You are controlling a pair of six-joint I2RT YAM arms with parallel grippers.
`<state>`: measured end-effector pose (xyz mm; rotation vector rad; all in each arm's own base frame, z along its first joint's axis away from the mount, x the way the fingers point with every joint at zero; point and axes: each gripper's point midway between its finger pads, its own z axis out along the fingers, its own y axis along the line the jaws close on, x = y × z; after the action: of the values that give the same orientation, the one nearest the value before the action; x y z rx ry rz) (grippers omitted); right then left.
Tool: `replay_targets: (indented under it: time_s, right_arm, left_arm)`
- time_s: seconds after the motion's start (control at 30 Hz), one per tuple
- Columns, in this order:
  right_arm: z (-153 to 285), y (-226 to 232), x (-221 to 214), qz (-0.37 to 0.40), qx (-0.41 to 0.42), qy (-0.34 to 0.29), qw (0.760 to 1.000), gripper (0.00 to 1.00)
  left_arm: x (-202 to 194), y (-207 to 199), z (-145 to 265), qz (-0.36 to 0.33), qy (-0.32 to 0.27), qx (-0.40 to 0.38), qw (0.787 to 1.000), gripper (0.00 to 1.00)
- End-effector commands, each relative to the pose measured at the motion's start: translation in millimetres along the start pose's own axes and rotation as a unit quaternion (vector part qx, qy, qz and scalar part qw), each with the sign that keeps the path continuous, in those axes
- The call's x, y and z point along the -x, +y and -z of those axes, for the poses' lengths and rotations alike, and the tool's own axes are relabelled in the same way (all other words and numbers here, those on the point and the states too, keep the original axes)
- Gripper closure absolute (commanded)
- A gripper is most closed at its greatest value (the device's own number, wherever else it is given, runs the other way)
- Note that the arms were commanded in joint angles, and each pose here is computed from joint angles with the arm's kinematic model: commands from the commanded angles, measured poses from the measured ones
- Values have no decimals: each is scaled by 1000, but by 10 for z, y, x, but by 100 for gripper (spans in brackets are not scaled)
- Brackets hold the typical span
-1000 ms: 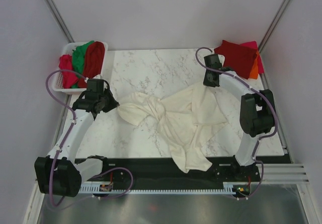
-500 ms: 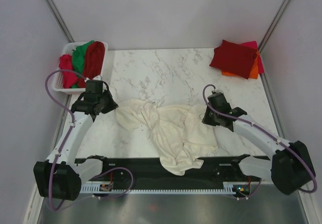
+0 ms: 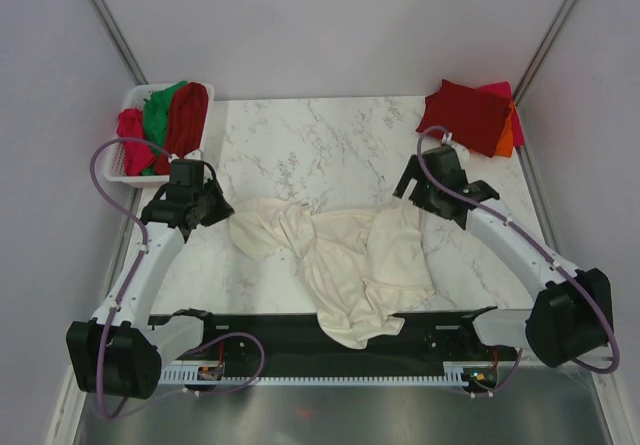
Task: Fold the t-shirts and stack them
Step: Flatten the tshirt out
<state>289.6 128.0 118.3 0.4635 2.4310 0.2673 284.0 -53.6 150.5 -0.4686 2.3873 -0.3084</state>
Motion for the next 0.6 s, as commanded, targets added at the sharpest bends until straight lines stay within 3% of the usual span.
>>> replay_targets:
  time_s: [0.0,0.1,0.3,0.4,0.57]
  right_arm:
    - [-115,11,868,-44,5,-78,996,2]
    - [-449,-110,1103,-47,-34,-72,996,2]
    - [-888,-87,920,-49,-17,-9,999,2]
    - [-1027,-79,916,-42,-18,-7,999,2]
    - [-1383,-66,729,-24,-11,36,999,12]
  left_arm:
    - [56,-8,27,-15,-10,-5,1000,98]
    - [47,-18,26,-15,-8,-8,1000,98]
    - [50,-4,37,-13,-12,-5,1000,98]
    - [44,-15,31,-13,-8,-8,1000,98]
    - [49,-20,29,-14,-8,-9,1000,98]
